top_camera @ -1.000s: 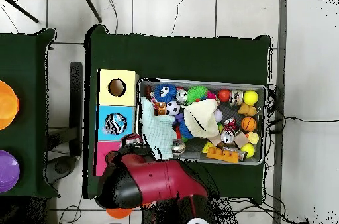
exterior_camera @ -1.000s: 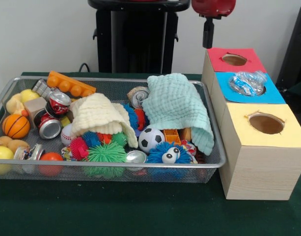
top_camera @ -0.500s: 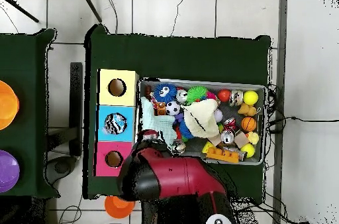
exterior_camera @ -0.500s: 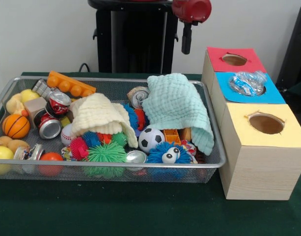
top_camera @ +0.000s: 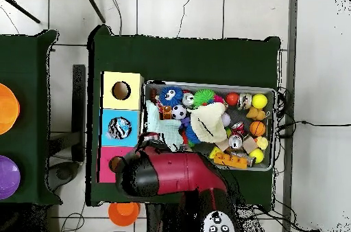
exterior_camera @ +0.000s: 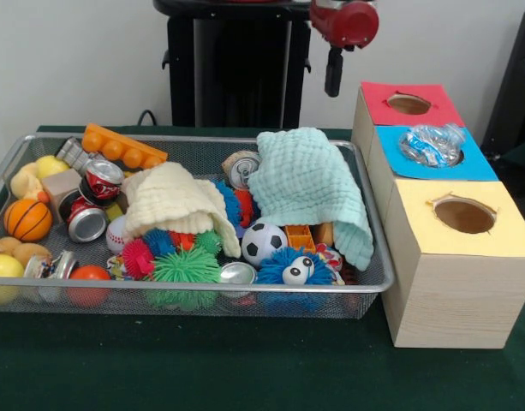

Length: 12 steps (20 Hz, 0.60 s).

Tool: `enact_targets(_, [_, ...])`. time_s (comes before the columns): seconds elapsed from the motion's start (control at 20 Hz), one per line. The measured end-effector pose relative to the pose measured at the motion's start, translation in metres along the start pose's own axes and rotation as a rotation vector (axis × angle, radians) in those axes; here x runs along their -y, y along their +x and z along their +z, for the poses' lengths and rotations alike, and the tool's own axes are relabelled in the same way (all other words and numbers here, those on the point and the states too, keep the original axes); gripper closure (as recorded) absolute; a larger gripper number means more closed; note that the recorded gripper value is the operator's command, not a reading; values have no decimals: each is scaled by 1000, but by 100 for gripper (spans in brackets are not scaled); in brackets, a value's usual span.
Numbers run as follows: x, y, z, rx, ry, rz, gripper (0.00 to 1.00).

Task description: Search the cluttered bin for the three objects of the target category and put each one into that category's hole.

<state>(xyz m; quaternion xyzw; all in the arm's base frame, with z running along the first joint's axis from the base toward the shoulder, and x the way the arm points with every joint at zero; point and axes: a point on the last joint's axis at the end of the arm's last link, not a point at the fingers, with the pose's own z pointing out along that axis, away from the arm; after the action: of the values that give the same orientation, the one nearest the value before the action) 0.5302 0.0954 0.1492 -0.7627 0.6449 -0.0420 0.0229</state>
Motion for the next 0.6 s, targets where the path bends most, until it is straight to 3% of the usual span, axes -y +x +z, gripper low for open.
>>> enact_targets(0.1, [6, -13, -8, 6, -36, -7, 100])
enact_targets(0.3, [15, -30, -19, 11, -64, -17, 100])
enact_targets(0.6, [37, -47, -37, 23, -34, -4, 100])
